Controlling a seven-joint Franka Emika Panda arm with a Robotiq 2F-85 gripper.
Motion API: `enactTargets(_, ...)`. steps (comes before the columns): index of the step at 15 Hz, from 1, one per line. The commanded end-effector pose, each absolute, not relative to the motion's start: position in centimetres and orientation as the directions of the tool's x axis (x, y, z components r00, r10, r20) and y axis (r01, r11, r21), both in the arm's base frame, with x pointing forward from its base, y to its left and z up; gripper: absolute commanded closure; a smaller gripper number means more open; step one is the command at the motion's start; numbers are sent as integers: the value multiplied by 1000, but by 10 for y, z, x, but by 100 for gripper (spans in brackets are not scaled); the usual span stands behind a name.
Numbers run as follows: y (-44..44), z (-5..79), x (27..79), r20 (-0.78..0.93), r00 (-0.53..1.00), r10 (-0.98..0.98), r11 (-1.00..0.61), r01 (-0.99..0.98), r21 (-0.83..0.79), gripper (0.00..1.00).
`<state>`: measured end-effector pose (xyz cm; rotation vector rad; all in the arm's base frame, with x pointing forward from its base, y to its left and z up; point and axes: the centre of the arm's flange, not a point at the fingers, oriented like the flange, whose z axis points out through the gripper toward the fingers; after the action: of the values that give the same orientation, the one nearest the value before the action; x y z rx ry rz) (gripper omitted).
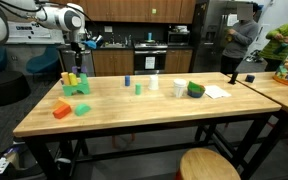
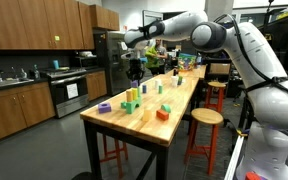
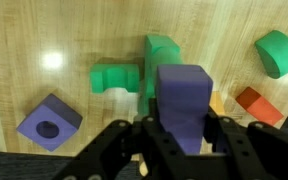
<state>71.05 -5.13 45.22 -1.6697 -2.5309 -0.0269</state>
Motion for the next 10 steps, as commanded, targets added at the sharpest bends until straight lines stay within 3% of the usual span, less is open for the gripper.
enactTargets(1, -49, 457, 717, 81, -404, 911, 409, 911, -55, 84)
enactTargets(10, -49, 457, 719, 81, -404, 911, 408, 911, -53, 84)
